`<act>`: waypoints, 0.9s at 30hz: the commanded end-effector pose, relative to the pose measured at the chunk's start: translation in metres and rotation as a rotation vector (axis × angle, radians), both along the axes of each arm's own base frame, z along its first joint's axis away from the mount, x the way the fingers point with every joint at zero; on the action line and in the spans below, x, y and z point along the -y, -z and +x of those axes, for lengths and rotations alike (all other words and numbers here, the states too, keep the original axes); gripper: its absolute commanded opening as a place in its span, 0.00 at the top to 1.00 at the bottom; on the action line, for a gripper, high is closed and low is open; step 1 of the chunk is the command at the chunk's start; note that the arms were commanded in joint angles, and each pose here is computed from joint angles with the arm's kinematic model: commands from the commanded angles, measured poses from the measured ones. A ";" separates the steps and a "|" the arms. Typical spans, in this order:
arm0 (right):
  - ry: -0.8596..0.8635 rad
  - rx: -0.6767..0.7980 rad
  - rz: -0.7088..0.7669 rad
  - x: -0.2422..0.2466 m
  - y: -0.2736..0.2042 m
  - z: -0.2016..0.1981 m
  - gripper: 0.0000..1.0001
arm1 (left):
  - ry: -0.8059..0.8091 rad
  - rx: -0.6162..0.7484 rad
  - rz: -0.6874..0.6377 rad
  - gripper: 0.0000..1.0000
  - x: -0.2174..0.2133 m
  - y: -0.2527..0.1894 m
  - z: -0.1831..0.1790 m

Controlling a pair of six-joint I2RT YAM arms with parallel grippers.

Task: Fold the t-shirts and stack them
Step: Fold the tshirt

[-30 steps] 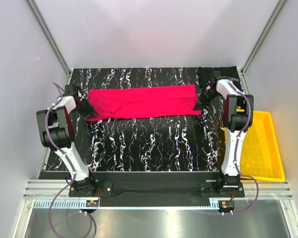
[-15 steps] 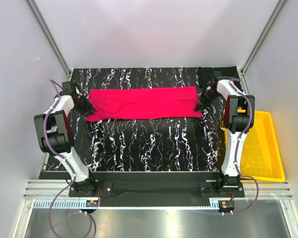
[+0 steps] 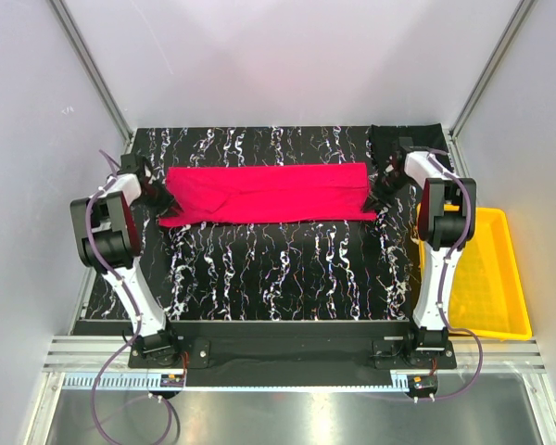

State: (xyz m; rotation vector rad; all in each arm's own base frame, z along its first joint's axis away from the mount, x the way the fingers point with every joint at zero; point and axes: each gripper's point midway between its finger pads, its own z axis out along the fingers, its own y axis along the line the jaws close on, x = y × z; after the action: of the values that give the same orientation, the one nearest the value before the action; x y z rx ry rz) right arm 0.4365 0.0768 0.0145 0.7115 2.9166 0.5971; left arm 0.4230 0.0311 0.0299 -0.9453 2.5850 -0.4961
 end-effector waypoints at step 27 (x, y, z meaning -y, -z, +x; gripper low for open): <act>-0.038 0.079 -0.074 0.011 -0.050 -0.011 0.73 | 0.133 0.151 0.017 0.68 0.040 -0.075 -0.003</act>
State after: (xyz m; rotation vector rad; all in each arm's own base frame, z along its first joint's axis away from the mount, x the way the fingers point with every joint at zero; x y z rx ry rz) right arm 0.4230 0.0647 0.0395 0.6294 2.9117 0.4881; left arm 0.4173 0.0042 0.0864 -0.7410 2.5560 -0.4983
